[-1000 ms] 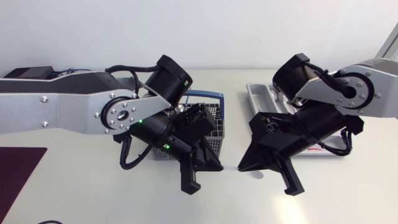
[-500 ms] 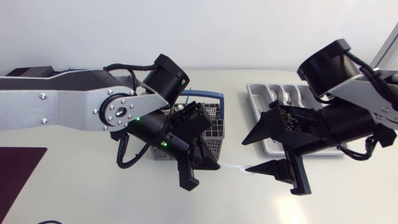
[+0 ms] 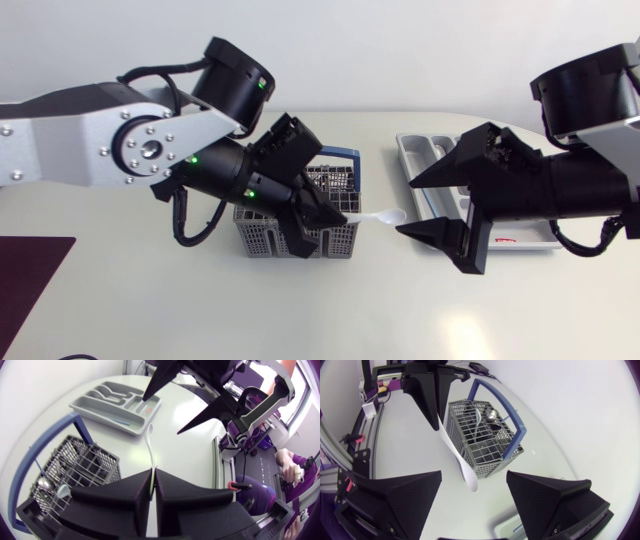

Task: Unload the cutlery basket into the drawer organizer.

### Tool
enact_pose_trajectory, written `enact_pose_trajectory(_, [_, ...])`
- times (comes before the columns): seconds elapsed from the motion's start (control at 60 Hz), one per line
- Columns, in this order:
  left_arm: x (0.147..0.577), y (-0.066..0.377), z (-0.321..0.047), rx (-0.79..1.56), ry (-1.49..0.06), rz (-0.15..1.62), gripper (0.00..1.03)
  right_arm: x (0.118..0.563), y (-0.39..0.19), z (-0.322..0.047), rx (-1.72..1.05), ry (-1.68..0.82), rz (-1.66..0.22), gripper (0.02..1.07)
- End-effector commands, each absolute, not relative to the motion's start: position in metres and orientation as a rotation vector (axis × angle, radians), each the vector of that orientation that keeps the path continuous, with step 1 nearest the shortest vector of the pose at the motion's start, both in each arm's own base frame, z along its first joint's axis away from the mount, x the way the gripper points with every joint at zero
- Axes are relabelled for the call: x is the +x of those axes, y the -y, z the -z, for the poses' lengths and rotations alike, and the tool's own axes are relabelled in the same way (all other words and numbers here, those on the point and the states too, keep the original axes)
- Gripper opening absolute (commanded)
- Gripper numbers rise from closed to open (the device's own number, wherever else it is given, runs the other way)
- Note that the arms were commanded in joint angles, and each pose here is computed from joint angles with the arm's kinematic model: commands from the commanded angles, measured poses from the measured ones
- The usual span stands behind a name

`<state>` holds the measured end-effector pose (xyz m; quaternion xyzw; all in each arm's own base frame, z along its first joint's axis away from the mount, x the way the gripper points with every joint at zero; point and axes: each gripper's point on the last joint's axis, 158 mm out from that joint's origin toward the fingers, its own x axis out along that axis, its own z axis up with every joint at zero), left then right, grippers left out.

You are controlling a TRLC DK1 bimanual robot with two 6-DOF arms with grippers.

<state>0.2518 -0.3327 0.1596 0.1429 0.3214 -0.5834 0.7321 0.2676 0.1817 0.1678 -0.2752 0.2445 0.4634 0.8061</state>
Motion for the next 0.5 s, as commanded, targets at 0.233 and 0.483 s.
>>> enact_pose_trajectory(0.233, [0.263, 0.339, -0.2, 0.272, -0.516, 1.163, 0.11, 0.298, -0.178, -0.185, -0.173, -0.665, -0.899, 0.96])
enact_pose_trajectory(0.483, [0.279, 0.345, -0.213, 0.269, -0.393, 1.056, 0.11, 0.318, -0.181, -0.211, 0.131, -0.715, -0.945, 0.96])
